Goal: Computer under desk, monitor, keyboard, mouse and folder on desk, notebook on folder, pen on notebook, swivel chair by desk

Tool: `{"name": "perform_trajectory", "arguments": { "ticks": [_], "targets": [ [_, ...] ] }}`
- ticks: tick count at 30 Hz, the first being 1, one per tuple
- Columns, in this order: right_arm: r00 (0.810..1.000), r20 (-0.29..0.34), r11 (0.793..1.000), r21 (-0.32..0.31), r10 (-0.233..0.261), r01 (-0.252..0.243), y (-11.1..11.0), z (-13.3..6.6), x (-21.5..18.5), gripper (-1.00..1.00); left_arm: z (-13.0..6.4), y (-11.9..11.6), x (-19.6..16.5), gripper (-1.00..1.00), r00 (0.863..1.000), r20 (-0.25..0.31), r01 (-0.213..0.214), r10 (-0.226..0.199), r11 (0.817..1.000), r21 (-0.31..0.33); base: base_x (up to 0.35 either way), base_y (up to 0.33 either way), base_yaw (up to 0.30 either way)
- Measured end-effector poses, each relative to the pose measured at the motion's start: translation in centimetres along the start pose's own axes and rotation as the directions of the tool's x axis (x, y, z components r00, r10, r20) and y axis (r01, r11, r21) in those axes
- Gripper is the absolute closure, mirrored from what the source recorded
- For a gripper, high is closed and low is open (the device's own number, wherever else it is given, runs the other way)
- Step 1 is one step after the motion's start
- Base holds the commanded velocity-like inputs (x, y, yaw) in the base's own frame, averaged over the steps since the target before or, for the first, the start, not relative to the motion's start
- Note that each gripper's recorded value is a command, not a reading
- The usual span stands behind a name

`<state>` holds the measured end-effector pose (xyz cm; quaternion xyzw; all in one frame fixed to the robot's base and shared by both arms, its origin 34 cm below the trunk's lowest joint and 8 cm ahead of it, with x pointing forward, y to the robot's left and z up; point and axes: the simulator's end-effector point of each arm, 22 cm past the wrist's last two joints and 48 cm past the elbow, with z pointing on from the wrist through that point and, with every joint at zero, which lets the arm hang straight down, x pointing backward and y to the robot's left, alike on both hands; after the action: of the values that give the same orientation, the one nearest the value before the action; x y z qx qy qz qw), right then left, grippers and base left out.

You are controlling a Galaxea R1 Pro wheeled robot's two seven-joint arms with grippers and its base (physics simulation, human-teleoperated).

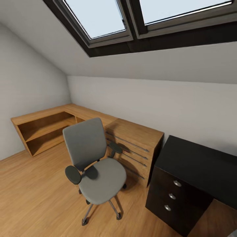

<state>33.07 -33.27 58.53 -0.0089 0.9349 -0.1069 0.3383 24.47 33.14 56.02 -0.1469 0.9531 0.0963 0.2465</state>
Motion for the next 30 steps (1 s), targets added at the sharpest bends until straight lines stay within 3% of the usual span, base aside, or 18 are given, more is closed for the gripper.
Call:
{"name": "perform_trajectory", "arguments": {
  "ticks": [30],
  "targets": [
    [1.0,-0.011,1.0,-0.001,-0.001,0.0,-0.7,-3.2,-1.4,-1.0,-3.5,0.5,-0.1,-1.0,0.999,-0.046,-0.004,0.004,1.0,0.001,0.0,0.0,0.229]
  ]
}}
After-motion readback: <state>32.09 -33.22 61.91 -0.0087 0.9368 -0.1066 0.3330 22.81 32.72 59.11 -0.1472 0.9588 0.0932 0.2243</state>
